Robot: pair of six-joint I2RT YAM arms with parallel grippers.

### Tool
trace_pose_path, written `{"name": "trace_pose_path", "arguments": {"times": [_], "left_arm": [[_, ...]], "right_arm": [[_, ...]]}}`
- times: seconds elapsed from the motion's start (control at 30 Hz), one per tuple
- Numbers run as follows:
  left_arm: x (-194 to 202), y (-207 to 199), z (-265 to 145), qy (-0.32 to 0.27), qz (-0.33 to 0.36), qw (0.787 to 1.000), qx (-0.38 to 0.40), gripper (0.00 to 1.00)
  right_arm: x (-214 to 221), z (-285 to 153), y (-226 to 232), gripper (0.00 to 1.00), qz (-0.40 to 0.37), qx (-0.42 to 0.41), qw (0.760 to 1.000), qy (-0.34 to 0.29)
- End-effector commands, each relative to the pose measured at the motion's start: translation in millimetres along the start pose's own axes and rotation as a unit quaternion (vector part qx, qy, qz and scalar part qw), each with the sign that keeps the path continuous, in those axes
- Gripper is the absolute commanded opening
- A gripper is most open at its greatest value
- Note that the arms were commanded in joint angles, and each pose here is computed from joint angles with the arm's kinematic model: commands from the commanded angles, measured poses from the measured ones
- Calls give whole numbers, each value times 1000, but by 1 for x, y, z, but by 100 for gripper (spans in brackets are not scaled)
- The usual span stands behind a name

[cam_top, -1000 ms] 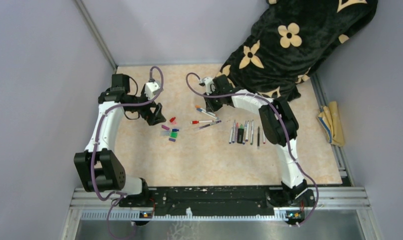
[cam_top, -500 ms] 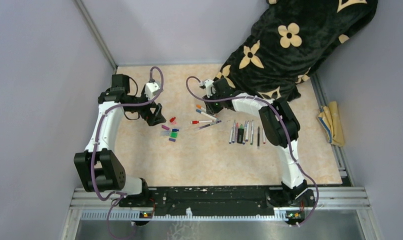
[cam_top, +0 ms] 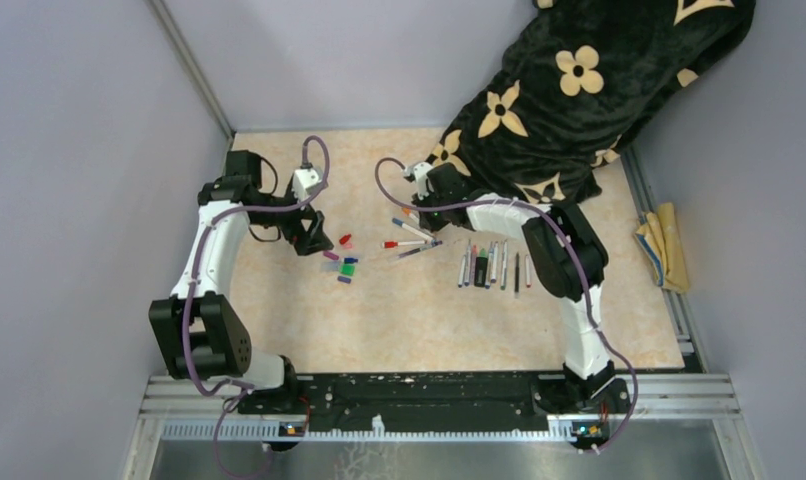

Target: Open the pen caps

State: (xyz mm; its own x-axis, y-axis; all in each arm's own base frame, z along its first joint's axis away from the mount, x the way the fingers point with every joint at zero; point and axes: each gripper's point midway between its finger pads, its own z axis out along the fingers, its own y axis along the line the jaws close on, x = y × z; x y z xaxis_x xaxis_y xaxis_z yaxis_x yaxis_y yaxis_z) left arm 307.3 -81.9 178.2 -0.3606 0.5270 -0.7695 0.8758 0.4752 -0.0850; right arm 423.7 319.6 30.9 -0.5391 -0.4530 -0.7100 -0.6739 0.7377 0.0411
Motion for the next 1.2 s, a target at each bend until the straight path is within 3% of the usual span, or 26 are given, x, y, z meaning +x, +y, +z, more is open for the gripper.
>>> {"name": "trace_pose_path", "arguments": {"times": [0.0,0.1,0.23,0.4,0.57,0.87,1.0,1.17], "left_arm": [[-4,-9,2,-24,24,999,28,99],[-9,-9,2,-36,50,998,32,99],[-18,-12,2,-59,93,993,42,99],[-27,-14,3,-73,143,986,54,99],[-23,-30,13,-49,213,972,87,98],[-11,-68,38,37,355,928,108,95],[-10,-76,43,48,379,918,112,92],[-4,-85,48,65,389,910,124,74]], "right_arm": [[-65,-47,-6,0,22,1,997,-75],[-89,-72,7,0,42,-30,994,-99],[-95,-107,50,0,84,-133,983,-93],[-60,-141,100,0,145,-259,954,-46],[-37,-167,141,0,159,-340,927,-11],[-28,-181,193,0,146,-408,901,32],[-31,-176,202,0,154,-424,892,35],[-40,-172,205,0,163,-433,886,27]]}}
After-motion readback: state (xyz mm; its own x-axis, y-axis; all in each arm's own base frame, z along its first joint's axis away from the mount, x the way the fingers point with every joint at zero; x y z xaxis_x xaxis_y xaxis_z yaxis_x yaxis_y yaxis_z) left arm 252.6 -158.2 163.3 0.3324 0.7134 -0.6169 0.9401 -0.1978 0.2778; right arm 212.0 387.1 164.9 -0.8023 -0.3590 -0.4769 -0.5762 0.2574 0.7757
